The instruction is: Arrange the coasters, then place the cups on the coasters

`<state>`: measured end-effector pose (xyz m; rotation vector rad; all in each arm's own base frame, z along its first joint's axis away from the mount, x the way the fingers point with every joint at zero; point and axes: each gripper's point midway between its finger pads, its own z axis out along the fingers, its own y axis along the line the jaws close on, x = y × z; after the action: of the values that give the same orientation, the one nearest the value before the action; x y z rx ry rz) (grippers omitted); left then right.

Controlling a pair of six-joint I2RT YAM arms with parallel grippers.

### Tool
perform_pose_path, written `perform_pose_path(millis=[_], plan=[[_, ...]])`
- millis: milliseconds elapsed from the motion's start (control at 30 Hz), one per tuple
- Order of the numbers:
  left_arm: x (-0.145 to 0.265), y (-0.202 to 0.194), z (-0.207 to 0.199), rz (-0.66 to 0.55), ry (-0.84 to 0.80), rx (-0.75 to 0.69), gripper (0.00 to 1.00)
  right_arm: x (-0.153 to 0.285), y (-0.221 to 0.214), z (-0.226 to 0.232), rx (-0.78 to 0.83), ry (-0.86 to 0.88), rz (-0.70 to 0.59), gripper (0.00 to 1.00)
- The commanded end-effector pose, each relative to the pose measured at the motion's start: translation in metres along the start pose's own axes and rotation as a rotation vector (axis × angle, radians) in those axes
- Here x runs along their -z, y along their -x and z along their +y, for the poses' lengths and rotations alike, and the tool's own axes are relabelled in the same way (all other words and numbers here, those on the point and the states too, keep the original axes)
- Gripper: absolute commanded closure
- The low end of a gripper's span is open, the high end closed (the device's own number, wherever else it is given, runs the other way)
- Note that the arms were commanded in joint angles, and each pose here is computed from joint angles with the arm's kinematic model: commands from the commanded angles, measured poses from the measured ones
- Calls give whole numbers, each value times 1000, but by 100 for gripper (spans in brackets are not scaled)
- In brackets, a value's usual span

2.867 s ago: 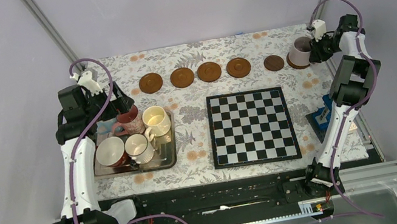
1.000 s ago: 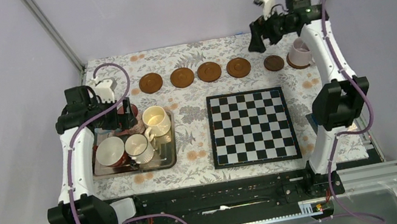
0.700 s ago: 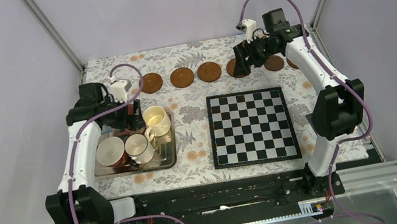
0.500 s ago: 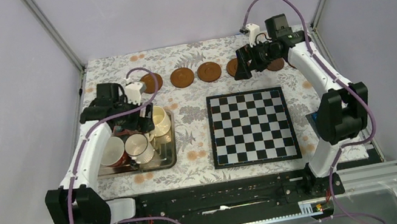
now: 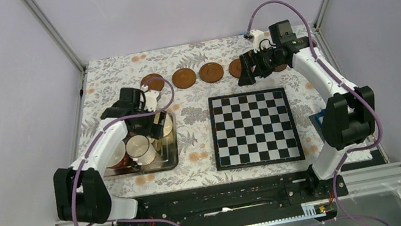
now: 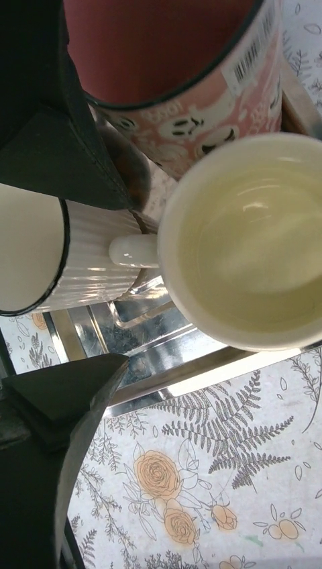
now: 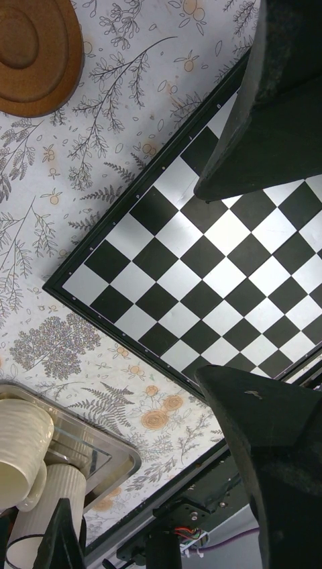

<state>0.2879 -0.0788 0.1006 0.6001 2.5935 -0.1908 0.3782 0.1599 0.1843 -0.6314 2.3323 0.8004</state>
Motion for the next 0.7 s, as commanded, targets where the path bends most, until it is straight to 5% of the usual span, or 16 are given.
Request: perform_pose_path(millis=[0,667], plan=[[-12,7,3,-19,51,2,16,14,14,9,46,-13,-58,0],[-12,10,-63,35,-164,-4,22,3,6,6,30,-15,-48,0]])
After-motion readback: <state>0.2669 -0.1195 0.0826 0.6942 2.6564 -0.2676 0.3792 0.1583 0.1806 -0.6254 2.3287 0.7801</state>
